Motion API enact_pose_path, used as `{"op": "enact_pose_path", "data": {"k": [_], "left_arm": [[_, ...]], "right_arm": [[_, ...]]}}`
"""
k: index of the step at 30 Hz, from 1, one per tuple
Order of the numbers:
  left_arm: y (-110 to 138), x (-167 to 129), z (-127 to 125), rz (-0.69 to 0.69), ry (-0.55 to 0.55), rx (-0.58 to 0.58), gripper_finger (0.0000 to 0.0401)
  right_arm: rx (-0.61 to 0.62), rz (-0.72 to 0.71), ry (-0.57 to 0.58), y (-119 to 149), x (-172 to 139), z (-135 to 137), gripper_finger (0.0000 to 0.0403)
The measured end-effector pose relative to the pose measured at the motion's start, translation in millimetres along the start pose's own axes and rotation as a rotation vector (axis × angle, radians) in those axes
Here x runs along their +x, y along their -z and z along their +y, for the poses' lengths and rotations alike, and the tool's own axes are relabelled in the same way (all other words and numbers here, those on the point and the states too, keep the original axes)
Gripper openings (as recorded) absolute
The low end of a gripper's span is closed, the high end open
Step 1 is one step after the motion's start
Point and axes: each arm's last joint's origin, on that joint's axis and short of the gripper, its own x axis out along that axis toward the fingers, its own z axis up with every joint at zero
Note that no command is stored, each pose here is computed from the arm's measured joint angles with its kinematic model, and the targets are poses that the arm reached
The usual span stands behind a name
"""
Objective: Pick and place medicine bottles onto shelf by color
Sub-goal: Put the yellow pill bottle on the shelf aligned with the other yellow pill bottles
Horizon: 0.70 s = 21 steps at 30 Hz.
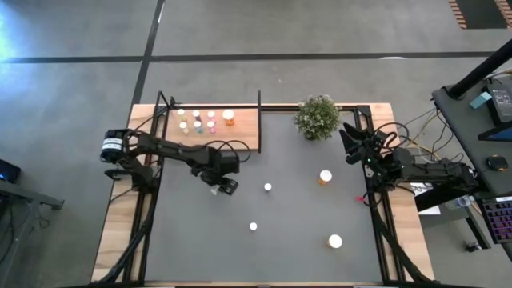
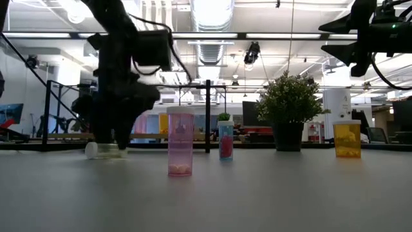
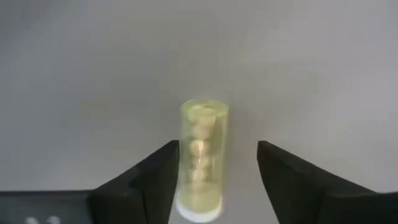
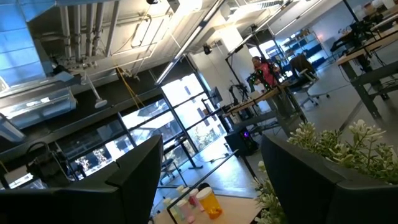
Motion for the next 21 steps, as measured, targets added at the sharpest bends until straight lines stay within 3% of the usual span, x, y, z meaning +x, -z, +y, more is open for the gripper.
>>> {"op": "enact_pose_path", "data": {"k": [5, 10, 21], "left_arm": [[-2, -21, -7, -0.050, 0.066, 0.118, 0.0212], [-1, -35, -9, -0.098, 0.099, 0.346, 0.0212], [11, -36, -17, -0.144, 0.056, 1.313, 0.0212]], "right_arm": [[0.000, 0.000, 0.000, 0, 0, 0, 0.0260], [0.000, 0.000, -0.001, 0, 0, 0, 0.0260], [0.000, 0.000, -0.001, 0, 0, 0, 0.0260]]}}
